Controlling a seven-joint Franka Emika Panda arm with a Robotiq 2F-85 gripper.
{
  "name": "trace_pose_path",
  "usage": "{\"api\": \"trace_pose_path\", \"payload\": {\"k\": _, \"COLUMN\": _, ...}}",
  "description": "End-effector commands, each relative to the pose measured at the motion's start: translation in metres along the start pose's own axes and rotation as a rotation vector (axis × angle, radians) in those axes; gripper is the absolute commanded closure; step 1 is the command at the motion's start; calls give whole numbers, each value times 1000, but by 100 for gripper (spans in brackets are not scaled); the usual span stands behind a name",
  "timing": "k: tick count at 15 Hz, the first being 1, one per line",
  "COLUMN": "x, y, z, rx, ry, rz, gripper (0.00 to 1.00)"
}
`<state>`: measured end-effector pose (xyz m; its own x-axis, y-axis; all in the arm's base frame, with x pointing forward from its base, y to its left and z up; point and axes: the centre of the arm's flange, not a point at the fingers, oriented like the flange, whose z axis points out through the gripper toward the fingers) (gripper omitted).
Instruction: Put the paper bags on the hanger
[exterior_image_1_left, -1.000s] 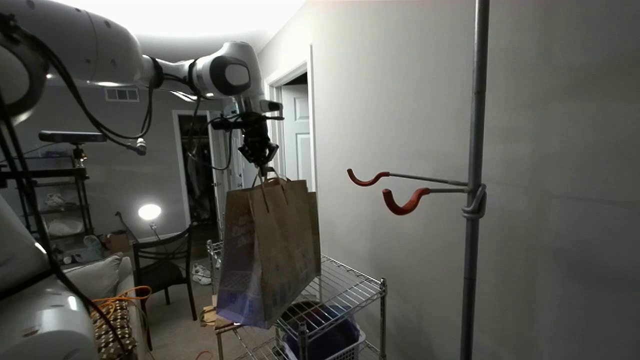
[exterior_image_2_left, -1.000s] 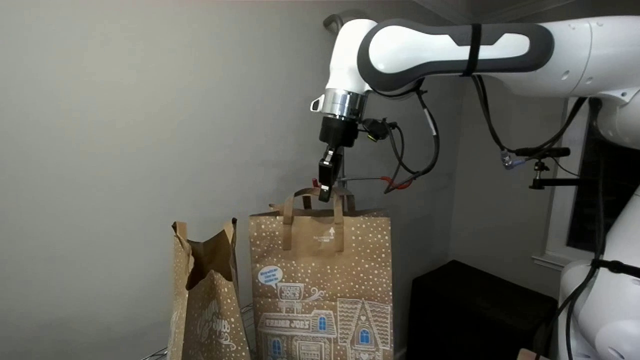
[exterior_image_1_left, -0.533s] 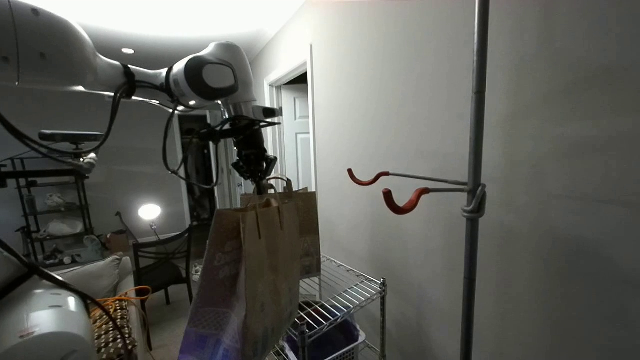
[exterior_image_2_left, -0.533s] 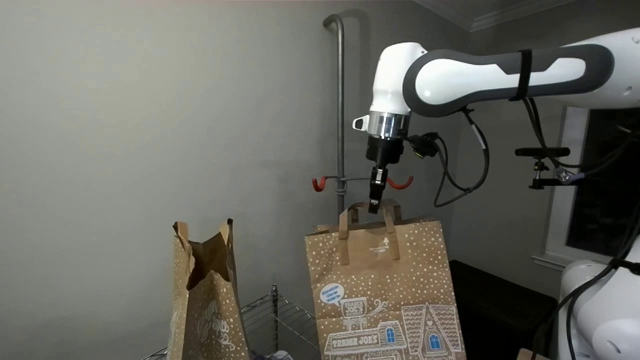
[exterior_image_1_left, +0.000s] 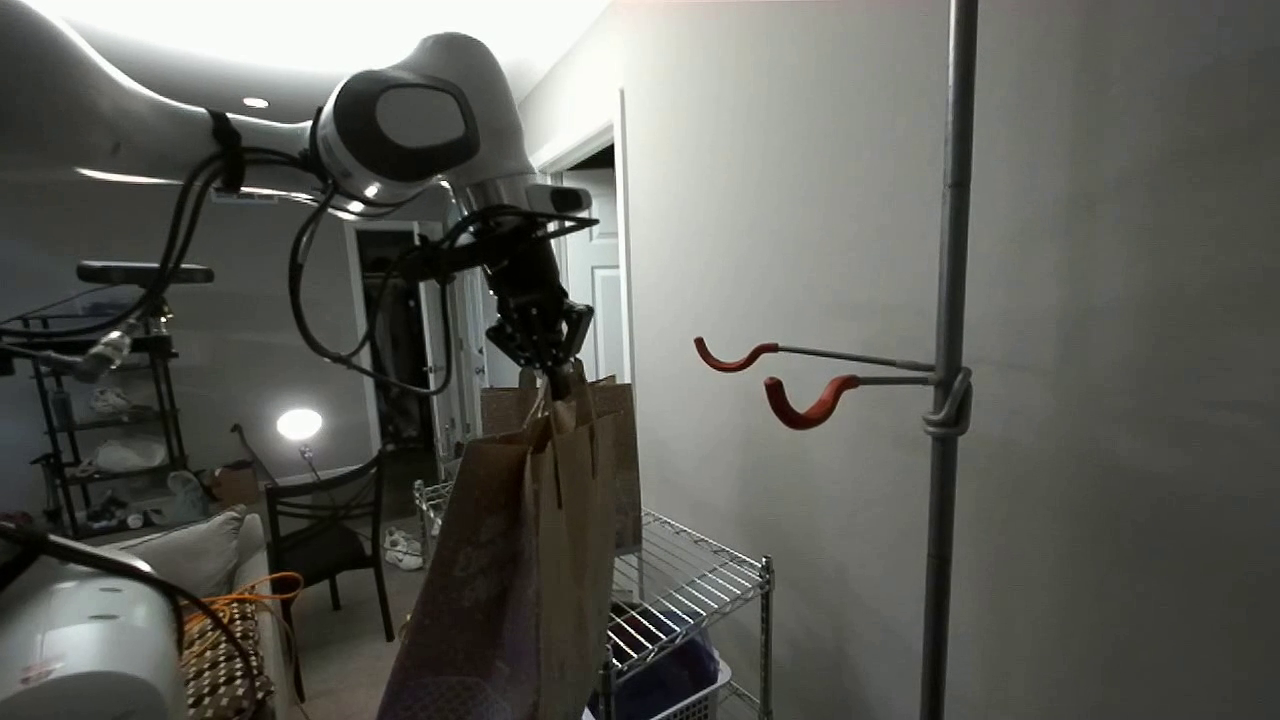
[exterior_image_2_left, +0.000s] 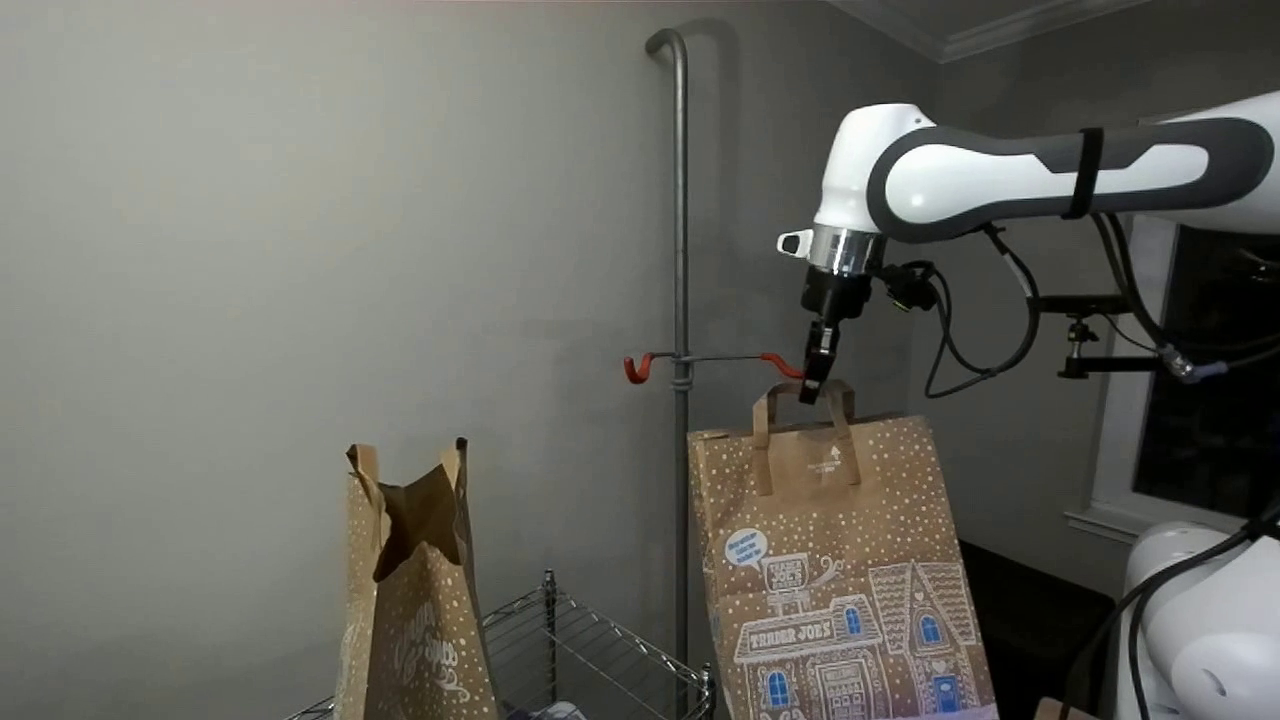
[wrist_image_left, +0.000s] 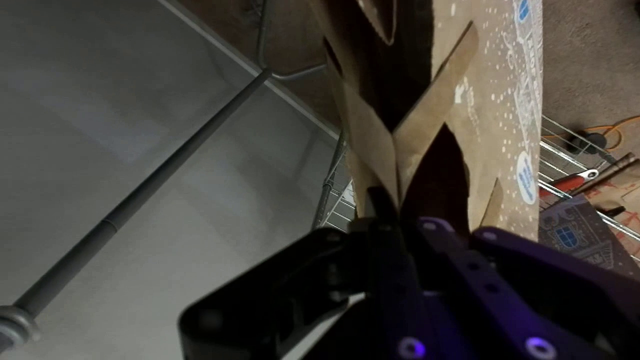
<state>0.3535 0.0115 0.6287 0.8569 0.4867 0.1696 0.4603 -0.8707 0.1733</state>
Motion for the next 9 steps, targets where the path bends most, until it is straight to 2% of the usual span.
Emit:
{"api": "trace_pose_path", "payload": {"k": 1, "x": -5, "y": 5, "z": -1, "rx": 3, "ry": 4, "rz": 10, "gripper": 98}}
{"api": "trace_pose_path", "payload": {"k": 6, "x": -5, "y": 2, "z": 2, "rx": -9, "ry": -4, "rz": -11, "gripper": 99}}
{"api": "trace_pose_path", "payload": {"k": 9, "x": -24, "y": 34, "z": 2, "rx": -34, "ry": -5, "rz": -71, "gripper": 99}}
